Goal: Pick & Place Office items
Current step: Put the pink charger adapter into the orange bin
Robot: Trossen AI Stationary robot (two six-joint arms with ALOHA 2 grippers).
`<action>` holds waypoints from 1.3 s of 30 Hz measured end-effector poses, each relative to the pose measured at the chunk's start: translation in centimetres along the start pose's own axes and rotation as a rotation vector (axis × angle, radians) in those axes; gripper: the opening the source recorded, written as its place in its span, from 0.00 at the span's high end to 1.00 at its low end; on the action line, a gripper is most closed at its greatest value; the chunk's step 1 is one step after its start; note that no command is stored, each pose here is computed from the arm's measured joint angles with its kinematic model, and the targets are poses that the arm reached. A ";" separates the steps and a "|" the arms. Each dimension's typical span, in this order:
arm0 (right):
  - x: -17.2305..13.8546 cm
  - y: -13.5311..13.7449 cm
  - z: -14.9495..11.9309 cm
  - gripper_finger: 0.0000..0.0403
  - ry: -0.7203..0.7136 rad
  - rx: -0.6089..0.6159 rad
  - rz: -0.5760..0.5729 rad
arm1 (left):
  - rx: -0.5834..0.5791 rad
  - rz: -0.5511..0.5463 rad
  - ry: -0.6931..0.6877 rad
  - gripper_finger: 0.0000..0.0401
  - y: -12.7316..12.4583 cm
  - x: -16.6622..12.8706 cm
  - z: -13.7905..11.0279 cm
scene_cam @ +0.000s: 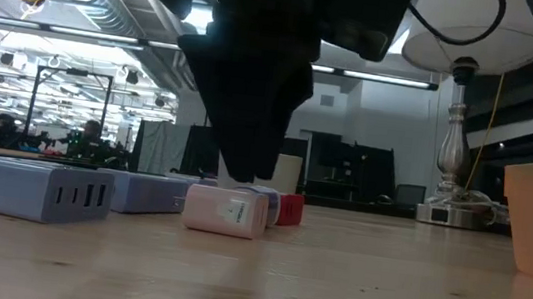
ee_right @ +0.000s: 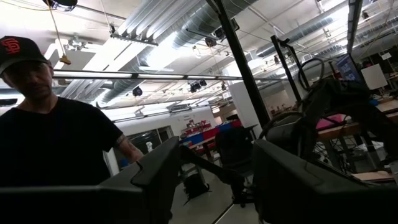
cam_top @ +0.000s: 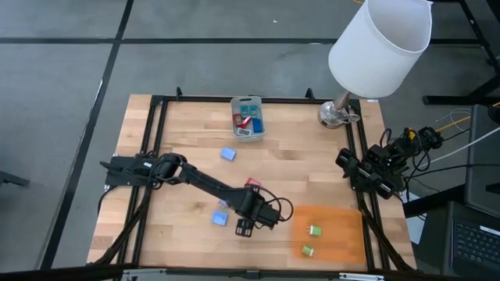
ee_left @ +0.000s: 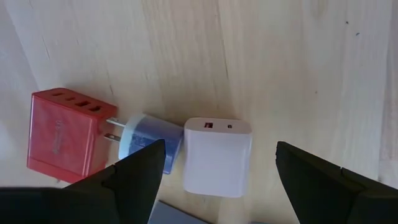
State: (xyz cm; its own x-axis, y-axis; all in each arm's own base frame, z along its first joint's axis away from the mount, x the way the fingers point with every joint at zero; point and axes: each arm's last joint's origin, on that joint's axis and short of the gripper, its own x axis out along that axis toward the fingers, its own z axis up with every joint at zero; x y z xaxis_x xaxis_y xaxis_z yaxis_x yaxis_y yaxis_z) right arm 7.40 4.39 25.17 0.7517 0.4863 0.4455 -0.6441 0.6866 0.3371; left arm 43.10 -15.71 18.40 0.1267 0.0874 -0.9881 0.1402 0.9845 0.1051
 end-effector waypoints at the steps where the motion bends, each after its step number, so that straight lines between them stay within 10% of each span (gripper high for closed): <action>1: 0.0 0.0 0.0 0.50 0.003 0.000 0.008 | 0.003 -0.007 0.001 0.26 0.0 0.0 0.0; 29: 0.0 0.0 -0.2 0.50 0.021 0.009 0.011 | -0.047 -0.077 0.041 0.33 -1.6 3.3 -1.5; 39: 0.0 -0.1 -0.1 0.50 0.010 -0.001 -0.013 | -0.074 -0.086 0.069 0.72 -1.5 3.3 -1.7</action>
State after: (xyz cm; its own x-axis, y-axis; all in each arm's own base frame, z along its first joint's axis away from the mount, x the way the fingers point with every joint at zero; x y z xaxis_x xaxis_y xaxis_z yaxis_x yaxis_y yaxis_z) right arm 7.46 4.40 25.05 0.7614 0.4826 0.4328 -0.6341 0.6933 0.3424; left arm 41.66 -16.65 14.78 0.0493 0.0100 -0.9987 0.0747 0.9971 0.0137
